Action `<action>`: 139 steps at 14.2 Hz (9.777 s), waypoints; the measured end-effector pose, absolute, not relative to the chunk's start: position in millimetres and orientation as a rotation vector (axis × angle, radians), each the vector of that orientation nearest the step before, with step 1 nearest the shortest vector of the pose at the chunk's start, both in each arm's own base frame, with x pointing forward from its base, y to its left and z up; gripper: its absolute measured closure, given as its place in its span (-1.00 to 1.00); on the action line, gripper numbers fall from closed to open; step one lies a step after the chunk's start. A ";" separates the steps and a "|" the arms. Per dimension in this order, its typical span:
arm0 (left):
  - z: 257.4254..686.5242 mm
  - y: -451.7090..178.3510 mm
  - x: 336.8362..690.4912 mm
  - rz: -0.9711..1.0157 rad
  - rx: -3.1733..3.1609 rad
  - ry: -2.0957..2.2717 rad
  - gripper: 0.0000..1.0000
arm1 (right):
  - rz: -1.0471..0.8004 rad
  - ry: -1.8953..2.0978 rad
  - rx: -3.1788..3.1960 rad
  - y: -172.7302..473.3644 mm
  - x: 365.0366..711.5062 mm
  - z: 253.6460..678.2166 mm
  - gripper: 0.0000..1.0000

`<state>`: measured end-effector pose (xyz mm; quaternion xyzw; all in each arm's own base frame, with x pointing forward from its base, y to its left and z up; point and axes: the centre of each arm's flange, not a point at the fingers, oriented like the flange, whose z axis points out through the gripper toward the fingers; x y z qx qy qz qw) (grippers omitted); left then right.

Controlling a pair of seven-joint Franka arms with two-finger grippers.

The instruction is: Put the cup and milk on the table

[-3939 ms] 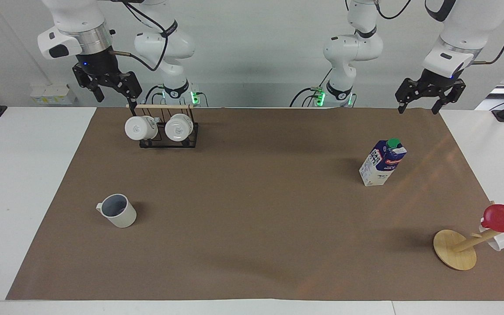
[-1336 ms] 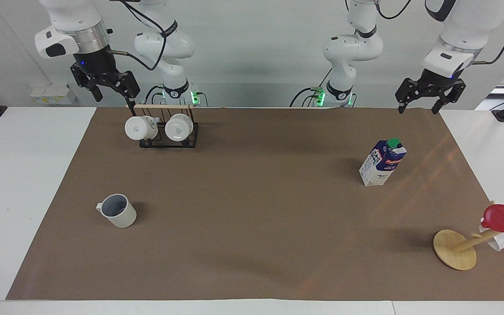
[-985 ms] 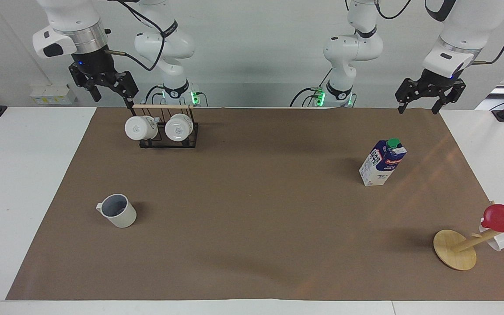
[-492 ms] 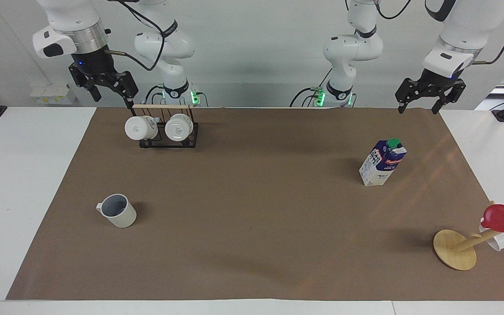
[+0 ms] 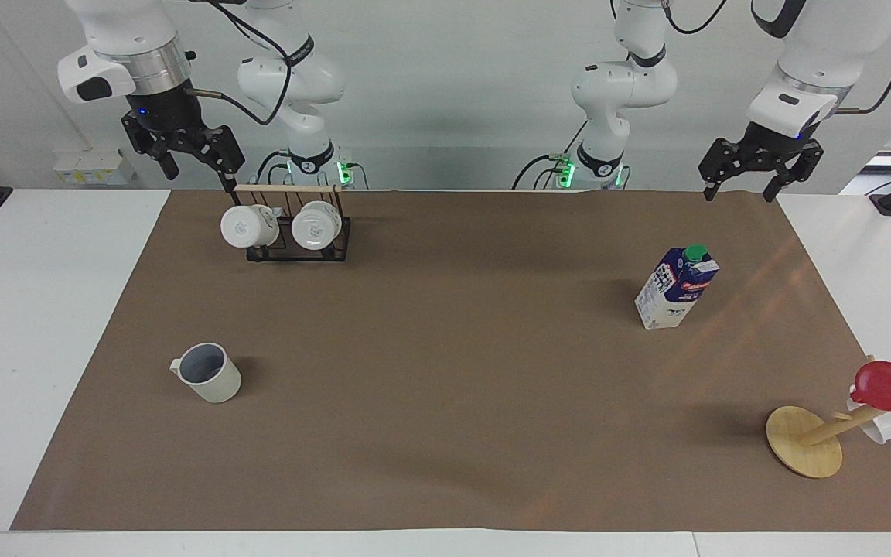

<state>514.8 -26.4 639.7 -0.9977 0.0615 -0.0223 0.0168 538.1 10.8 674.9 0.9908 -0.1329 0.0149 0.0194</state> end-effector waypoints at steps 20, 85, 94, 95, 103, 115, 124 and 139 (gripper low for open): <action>639.7 -26.4 514.7 -0.069 -3.101 0.191 -1.00 | 0.046 -0.426 3.073 5.9 538.2 674.9 -1.00; 639.7 -26.4 514.7 -0.069 -3.101 0.191 -1.00 | 0.214 -0.136 3.109 -27.4 657.0 347.3 -0.41; 639.7 -26.4 514.7 -0.069 -3.101 0.191 -1.00 | 0.224 -0.125 3.105 -20.0 654.1 372.5 0.91; 639.7 -26.4 514.7 -0.069 -3.101 0.191 -1.00 | 0.249 -0.112 3.104 -14.4 653.5 385.6 0.91; 639.7 -26.4 514.7 -0.069 -3.101 0.191 -1.00 | 0.276 -0.115 3.126 113.3 645.5 493.3 0.91; 639.7 -26.4 514.7 -0.069 -3.101 0.191 -1.00 | 0.222 -0.026 3.168 320.8 581.9 537.6 0.91; 639.7 -26.4 514.7 -0.069 -3.101 0.191 -1.00 | 0.183 0.108 3.180 421.6 564.8 507.4 0.91; 639.7 -26.4 514.7 -0.069 -3.101 0.191 -1.00 | 0.140 0.351 3.149 526.9 525.2 407.1 0.91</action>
